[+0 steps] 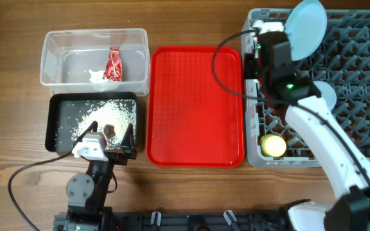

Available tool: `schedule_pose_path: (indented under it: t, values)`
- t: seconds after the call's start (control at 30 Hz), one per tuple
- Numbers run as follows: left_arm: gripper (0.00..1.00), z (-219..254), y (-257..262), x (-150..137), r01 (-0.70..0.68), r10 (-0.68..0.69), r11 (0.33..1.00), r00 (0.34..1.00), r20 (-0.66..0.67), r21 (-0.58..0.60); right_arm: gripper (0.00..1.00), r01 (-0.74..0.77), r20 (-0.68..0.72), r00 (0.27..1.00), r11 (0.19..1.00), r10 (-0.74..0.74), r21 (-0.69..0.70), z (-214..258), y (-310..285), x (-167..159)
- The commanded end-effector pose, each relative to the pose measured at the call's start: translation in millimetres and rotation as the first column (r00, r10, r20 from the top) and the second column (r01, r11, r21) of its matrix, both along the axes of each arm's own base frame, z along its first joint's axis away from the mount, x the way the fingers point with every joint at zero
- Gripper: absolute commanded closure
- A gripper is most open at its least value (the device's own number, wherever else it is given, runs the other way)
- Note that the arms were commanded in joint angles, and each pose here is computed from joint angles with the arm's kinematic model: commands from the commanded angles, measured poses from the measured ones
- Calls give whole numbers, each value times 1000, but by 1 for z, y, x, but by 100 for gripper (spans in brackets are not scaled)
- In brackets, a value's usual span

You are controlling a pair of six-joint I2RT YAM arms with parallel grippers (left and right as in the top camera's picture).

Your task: Sort waste into correct bins and load items into the dishwasher rack

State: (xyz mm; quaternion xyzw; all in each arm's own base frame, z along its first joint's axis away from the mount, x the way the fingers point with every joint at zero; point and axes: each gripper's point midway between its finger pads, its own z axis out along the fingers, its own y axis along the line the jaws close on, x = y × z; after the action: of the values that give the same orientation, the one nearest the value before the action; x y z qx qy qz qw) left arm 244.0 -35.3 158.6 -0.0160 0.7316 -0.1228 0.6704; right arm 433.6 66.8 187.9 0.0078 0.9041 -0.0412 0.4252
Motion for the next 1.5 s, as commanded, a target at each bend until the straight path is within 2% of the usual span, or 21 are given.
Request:
schedule_pose_path:
  t: [0.0, 0.07, 0.13, 0.27, 0.37, 0.43, 0.47, 0.5, 0.53, 0.57, 0.67, 0.73, 0.77, 0.83, 0.9, 0.93, 1.0, 1.07, 1.2, 1.33, 1.47]
  values:
    - [0, -2, 0, 0, 4, -4, 1000, 1000, 0, 18, 89, 75, 17, 997, 996, -74, -54, -23, -36, 30]
    - [0, -2, 0, 0, 4, -4, 1000, 1000, 0, 18, 57, -4, 41, 999, 996, 7, -93, -28, -31, 46]
    - [0, -2, 0, 0, 4, -4, 1000, 1000, 0, 18, 44, -7, 65, 998, 996, 13, -94, -20, -30, 48]
    - [0, -2, 0, 0, 4, -4, 1000, 1000, 0, 18, 39, -100, 113, 988, 995, 102, -17, 24, -14, 26]
    - [0, -2, 0, 0, 4, -4, 1000, 1000, 0, 18, 43, -216, 179, 963, 975, 203, 55, 84, 2, -23]
    - [0, -2, 0, 0, 4, -4, 1000, 1000, 0, 18, 40, -391, 183, 915, 901, 360, 188, 106, 33, -75]
    - [0, -2, 0, 0, 4, -4, 1000, 1000, 0, 18, 30, -507, 195, 862, 815, 468, 282, 119, 55, -112]
    - [0, -2, 0, 0, 4, -4, 1000, 1000, 0, 18, 3, -561, 209, 827, 752, 521, 346, 127, 67, -136]
    - [0, -2, 0, 0, 4, -4, 1000, 1000, 0, 18, 0, -580, 217, 812, 713, 542, 394, 134, 73, -153]
    - [0, -2, 0, 0, 4, -4, 1000, 1000, 0, 18, 0, -528, 219, 838, 642, 501, 556, 149, 80, -180]
    - [0, -2, 0, 0, 4, -4, 1000, 1000, 0, 18, 0, -426, 202, 894, 617, 401, 662, 162, 74, -197]
    - [0, -2, 0, 0, 4, -4, 1000, 1000, 0, 18, 0, -415, 181, 901, 668, 393, 618, 154, 65, -205]
    - [0, -2, 0, 0, 4, -4, 1000, 1000, 1, 18, 0, -369, 107, 914, 688, 392, 625, 138, 60, -220]
    - [0, -2, 0, 0, 4, -4, 1000, 1000, 0, 18, 0, -243, 66, 967, 819, 246, 520, 125, 26, -222]
    - [0, -2, 0, 0, 4, -4, 1000, 1000, 0, 18, 0, -154, 136, 985, 890, 105, 428, 133, -4, -217]
    - [0, -2, 0, 0, 4, -4, 1000, 1000, 0, 18, 0, -157, 187, 978, 912, 91, 379, 137, -12, -216]
    - [0, -2, 0, 0, 4, -4, 1000, 1000, 0, 18, 0, -266, 333, 925, 939, 184, 220, 146, -13, -216]
    - [0, -2, 0, 0, 4, -4, 1000, 1000, 0, 18, 0, -308, 436, 872, 942, 223, 133, 138, -14, -218]
    - [0, -2, 0, 0, 4, -4, 1000, 1000, 0, 18, 0, -285, 483, 853, 951, 196, 117, 70, -20, -222]
    - [0, -2, 0, 0, 4, -4, 1000, 1000, 0, 18, 0, -256, 533, 830, 961, 163, 104, 18, -24, -207]
    - [0, -2, 0, 0, 4, -4, 1000, 1000, 0, 18, 0, -268, 623, 767, 959, 153, 94, -5, -22, -195]
